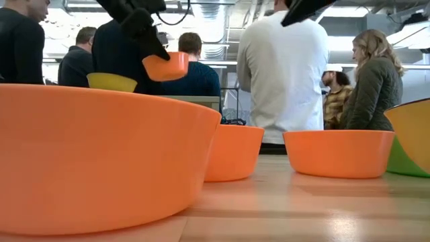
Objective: Pick & Place Mini bowls
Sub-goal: Put the orange bowl on the shelf
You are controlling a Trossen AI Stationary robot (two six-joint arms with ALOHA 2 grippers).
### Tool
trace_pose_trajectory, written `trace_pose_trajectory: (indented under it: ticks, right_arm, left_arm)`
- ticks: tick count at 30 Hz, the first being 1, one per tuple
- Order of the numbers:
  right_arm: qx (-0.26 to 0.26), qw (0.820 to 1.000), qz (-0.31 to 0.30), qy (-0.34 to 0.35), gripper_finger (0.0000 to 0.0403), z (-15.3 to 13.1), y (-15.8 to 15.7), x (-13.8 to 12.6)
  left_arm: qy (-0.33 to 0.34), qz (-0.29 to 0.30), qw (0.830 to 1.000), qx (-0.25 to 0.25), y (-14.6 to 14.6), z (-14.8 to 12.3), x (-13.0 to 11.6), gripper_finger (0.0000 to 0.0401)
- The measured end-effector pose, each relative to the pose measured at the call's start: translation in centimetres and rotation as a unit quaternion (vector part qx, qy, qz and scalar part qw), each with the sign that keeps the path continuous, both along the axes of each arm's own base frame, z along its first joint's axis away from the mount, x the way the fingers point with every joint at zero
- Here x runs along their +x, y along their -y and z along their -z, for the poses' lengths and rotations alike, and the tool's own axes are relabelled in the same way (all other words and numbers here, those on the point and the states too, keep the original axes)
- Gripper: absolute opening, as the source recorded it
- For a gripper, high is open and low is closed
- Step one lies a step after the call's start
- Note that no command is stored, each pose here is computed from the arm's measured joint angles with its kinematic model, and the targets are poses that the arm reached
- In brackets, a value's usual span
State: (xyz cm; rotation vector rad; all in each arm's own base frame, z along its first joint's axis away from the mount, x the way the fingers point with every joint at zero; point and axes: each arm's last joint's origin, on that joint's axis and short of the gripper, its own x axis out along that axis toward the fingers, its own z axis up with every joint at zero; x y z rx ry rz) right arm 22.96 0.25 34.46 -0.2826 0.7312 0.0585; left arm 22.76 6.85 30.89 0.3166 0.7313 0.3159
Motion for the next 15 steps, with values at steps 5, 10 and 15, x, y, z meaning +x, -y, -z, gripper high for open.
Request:
trace_pose_trajectory:
  ticks: [5, 10, 15]
  right_arm:
    - [0.007, 0.997, 0.016, 0.075, 0.0130, 0.4, 0.1, -3.3]
    - [0.035, 0.991, 0.031, 0.122, 0.0130, 2.0, 0.1, -5.4]
    - [0.046, 0.990, 0.024, 0.134, 0.0130, 4.2, -0.3, -6.1]
  left_arm:
    - [-0.021, -0.006, 1.000, -0.019, -0.9, 1.0, 0.6, 0.0009]
    - [-0.055, -0.015, 0.998, -0.030, -1.7, 2.7, 1.7, 0.0012]
    - [-0.075, -0.030, 0.996, -0.034, -2.5, 3.6, 2.0, 0.0010]
